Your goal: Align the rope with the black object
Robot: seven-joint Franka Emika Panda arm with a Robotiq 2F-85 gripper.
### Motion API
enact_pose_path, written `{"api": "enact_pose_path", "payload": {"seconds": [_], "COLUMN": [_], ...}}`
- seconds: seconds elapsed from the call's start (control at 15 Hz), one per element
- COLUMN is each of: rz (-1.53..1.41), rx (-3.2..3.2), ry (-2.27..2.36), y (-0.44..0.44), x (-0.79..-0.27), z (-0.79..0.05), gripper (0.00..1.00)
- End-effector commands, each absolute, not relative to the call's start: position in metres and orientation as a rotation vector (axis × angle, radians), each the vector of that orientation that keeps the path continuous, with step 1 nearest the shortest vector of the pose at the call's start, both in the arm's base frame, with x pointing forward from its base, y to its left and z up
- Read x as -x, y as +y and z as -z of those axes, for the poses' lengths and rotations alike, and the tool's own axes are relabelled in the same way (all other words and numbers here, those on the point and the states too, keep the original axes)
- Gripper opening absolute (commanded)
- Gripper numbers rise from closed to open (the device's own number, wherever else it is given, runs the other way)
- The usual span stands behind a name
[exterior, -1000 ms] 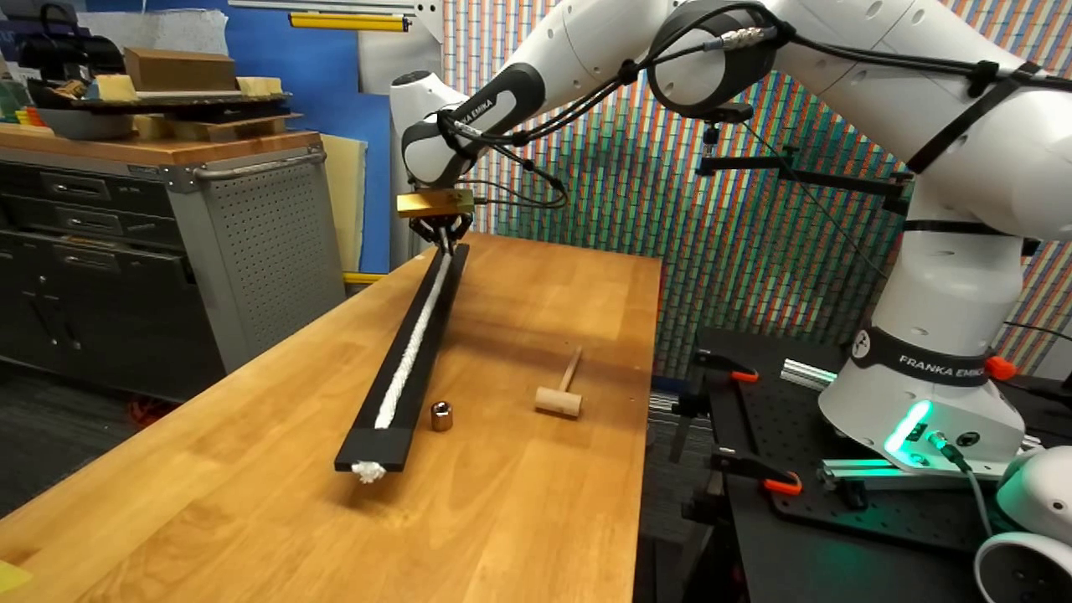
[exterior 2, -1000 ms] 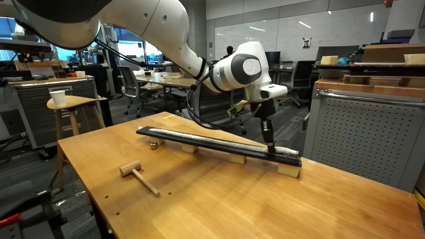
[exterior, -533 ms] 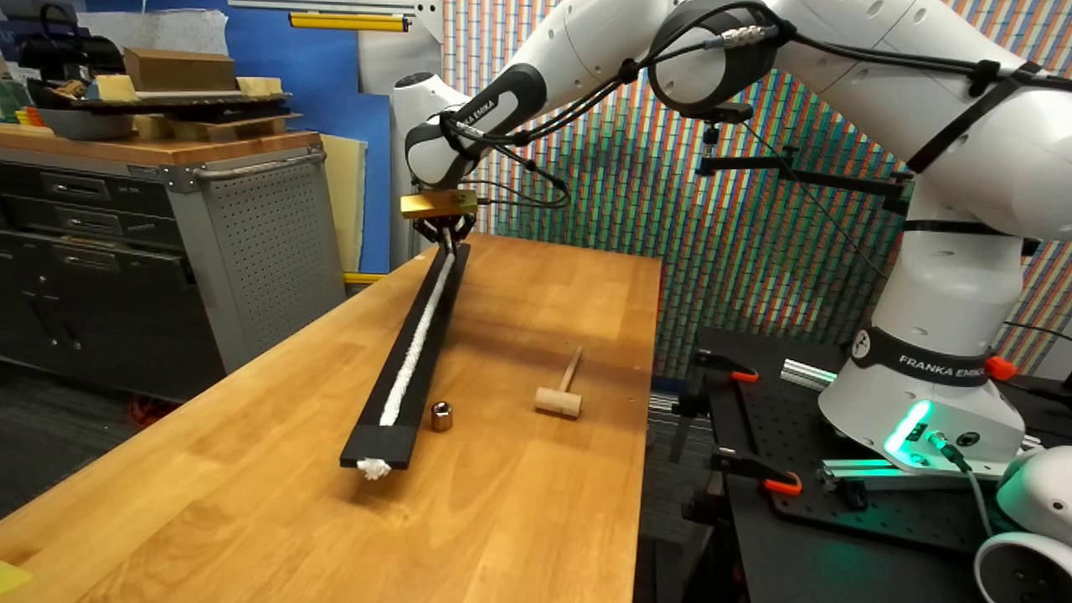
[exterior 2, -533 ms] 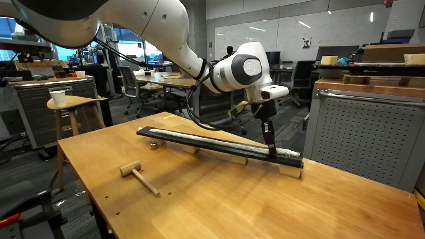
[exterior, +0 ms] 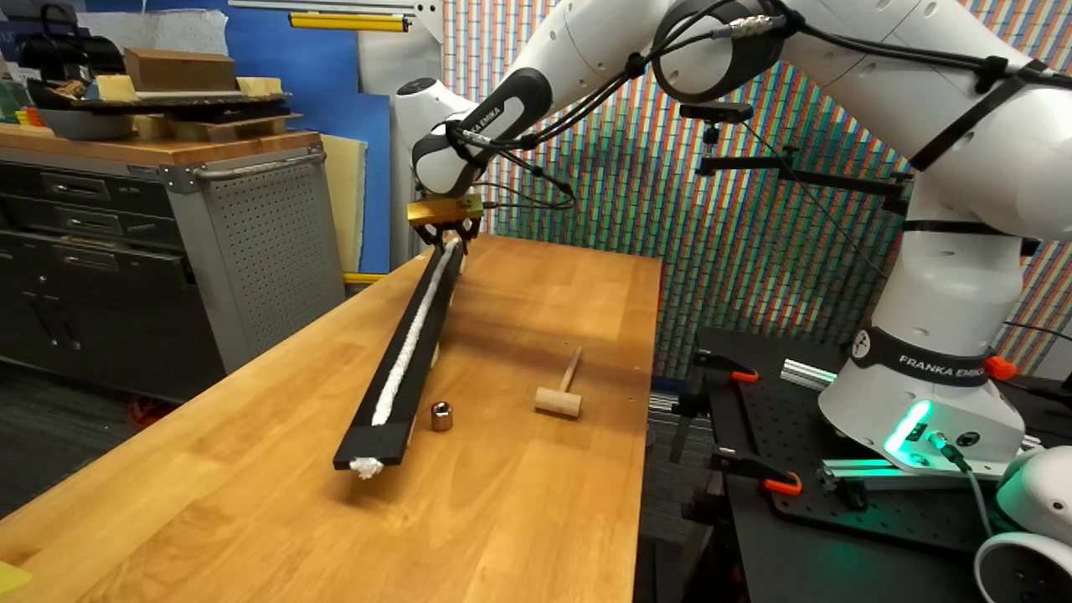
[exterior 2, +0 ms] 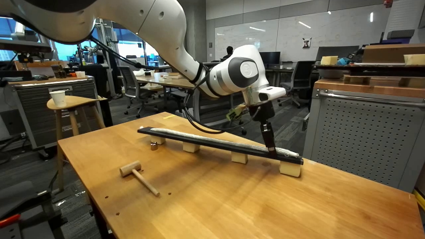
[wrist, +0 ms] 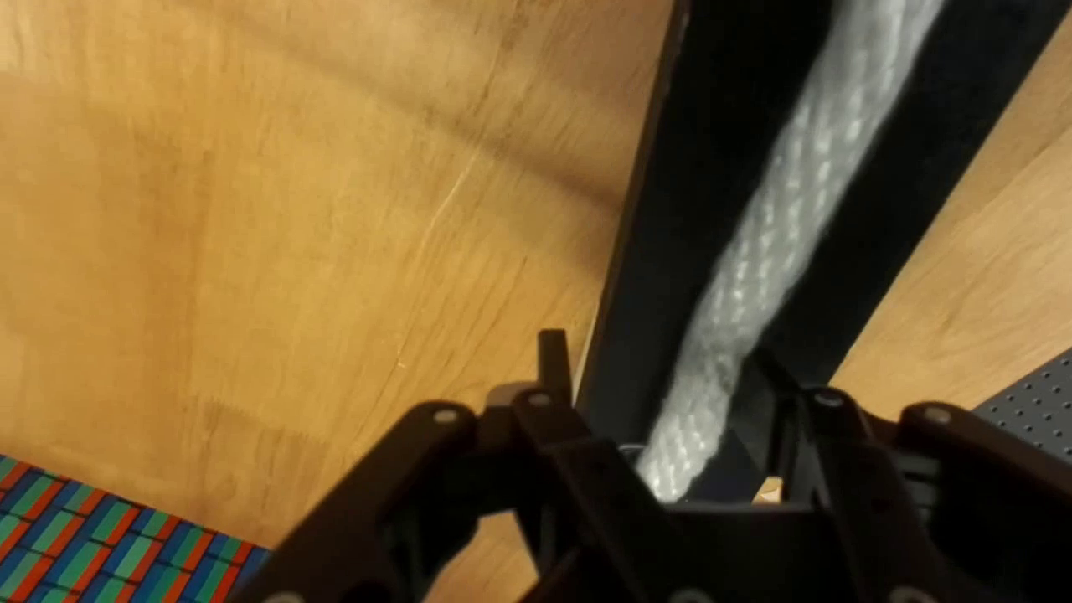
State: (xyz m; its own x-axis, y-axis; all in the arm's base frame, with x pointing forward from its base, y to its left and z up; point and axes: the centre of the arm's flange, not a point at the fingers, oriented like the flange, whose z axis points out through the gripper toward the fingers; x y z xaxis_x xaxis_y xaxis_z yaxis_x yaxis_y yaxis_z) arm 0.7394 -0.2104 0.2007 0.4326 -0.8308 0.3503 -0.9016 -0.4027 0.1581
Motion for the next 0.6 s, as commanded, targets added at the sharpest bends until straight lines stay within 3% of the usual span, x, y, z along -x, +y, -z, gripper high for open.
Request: {"api": "enact_pose_path", "payload": {"seconds": [0.0, 0.13, 0.2, 0.53], "rz": [-0.364, -0.376, -0.381, -0.391], "rx": [-2.358, -2.359, -2.36, -2.36], "ry": [-1.444, -1.434, -1.432, -1.425], "y": [-0.2028, -0.2024, -0.2025, -0.2027], "x": [-0.7259, -0.7263, -0.7262, -0.7244], "z": [-0.2089, -0.2083, -0.2077, -0.2057], "gripper": [0.81, 0.97, 1.0, 1.0]}}
